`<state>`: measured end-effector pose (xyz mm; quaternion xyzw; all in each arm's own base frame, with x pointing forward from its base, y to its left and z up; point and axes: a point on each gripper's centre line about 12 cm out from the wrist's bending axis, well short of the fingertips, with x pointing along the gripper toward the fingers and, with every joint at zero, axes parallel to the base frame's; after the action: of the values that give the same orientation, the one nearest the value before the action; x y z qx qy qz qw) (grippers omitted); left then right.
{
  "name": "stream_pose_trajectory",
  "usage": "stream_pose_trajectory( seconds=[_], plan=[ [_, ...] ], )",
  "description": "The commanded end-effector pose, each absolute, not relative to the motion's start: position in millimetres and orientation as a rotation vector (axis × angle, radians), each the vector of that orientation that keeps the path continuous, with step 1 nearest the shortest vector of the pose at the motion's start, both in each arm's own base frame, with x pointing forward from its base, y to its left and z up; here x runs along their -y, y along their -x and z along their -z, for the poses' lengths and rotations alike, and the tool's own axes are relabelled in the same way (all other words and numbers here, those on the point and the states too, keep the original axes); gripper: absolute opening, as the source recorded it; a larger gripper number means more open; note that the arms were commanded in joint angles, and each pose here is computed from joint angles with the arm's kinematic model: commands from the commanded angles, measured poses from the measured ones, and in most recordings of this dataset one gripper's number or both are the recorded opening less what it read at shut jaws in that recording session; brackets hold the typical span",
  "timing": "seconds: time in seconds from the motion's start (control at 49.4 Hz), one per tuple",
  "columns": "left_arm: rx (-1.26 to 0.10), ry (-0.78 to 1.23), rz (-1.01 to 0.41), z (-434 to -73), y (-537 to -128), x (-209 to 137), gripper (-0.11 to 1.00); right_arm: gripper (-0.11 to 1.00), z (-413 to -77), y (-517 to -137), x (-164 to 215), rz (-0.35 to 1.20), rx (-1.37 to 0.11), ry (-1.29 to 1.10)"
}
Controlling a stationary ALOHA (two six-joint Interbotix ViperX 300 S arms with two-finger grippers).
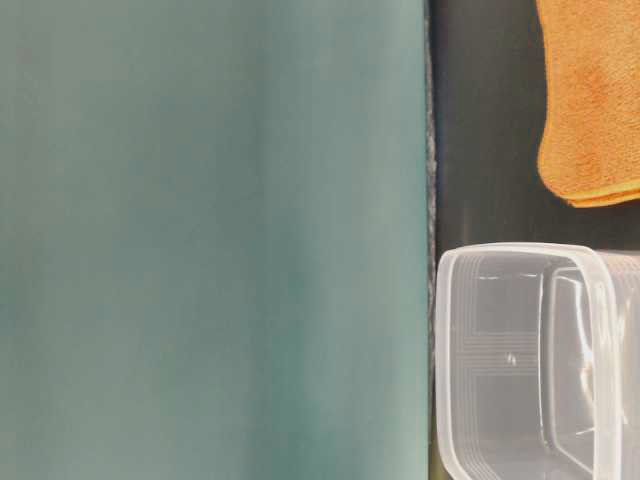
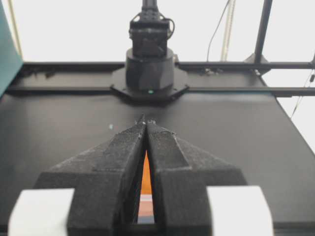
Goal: Place the orange towel into the container with the left arm.
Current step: 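Move the left gripper over the orange towel and lower it open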
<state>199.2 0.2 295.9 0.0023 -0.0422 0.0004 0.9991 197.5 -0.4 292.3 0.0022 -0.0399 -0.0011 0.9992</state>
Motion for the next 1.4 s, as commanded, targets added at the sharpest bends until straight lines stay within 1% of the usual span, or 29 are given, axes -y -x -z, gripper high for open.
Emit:
stream_pose_trajectory(
  seconds=[0.0,0.061,0.121,0.243,0.405,0.567,0.607,0.648,0.709,0.789,0.85,0.891,0.951,0.992,1.154,1.235,1.296,1.377],
  plan=[
    [0.030,-0.033,-0.001,-300,-209,-1,0.06,0.01,-300,-200,-2,-0.008,0.100,-0.029],
    [-0.046,-0.031,0.000,-301,-218,-1,0.07,0.03,-300,-199,-1,-0.006,0.098,-0.044],
    [-0.106,-0.032,0.001,-301,-228,-1,0.00,0.00,-300,-199,-1,-0.005,0.096,-0.057],
    [-0.175,-0.044,-0.004,-312,-247,-2,0.00,0.00,-298,-197,-1,-0.003,0.072,-0.063],
    [-0.256,-0.052,-0.009,-329,-276,-4,0.00,0.00,-288,-195,2,0.013,-0.024,-0.061],
    [-0.372,-0.054,-0.015,-334,-311,-6,0.00,0.01,-284,-191,4,0.022,-0.078,-0.062],
    [-0.399,-0.052,-0.017,-334,-320,-7,0.00,0.03,-285,-190,4,0.022,-0.084,-0.062],
    [-0.430,-0.051,-0.021,-333,-329,-8,0.00,0.07,-285,-189,4,0.022,-0.087,-0.064],
    [-0.472,-0.049,-0.026,-331,-343,-10,0.00,0.17,-286,-187,3,0.022,-0.088,-0.062],
    [-0.522,-0.050,-0.028,-330,-364,-11,0.00,0.36,-288,-184,3,0.021,-0.085,-0.054],
    [-0.545,-0.048,-0.033,-330,-378,-14,0.01,0.54,-288,-182,3,0.019,-0.088,-0.054],
    [-0.564,-0.052,-0.034,-329,-387,-15,0.01,0.64,-290,-180,3,0.019,-0.084,-0.054],
    [-0.601,-0.050,-0.039,-326,-399,-17,0.08,0.74,-291,-179,3,0.017,-0.078,-0.054],
    [-0.632,-0.047,-0.045,-323,-407,-20,0.16,0.76,-292,-178,3,0.018,-0.070,-0.054],
    [-0.778,-0.042,-0.053,-309,-442,-25,0.63,0.76,-298,-173,3,0.019,-0.038,-0.051],
    [-0.851,-0.046,-0.050,-302,-462,-26,0.83,0.76,-301,-170,3,0.019,-0.023,-0.051],
    [-0.907,-0.068,-0.040,-292,-476,-27,0.90,0.76,-303,-168,3,0.018,-0.012,-0.051],
    [-0.989,-0.116,-0.009,-269,-495,-27,0.90,0.76,-305,-166,3,0.018,0.000,-0.046]
  ],
)
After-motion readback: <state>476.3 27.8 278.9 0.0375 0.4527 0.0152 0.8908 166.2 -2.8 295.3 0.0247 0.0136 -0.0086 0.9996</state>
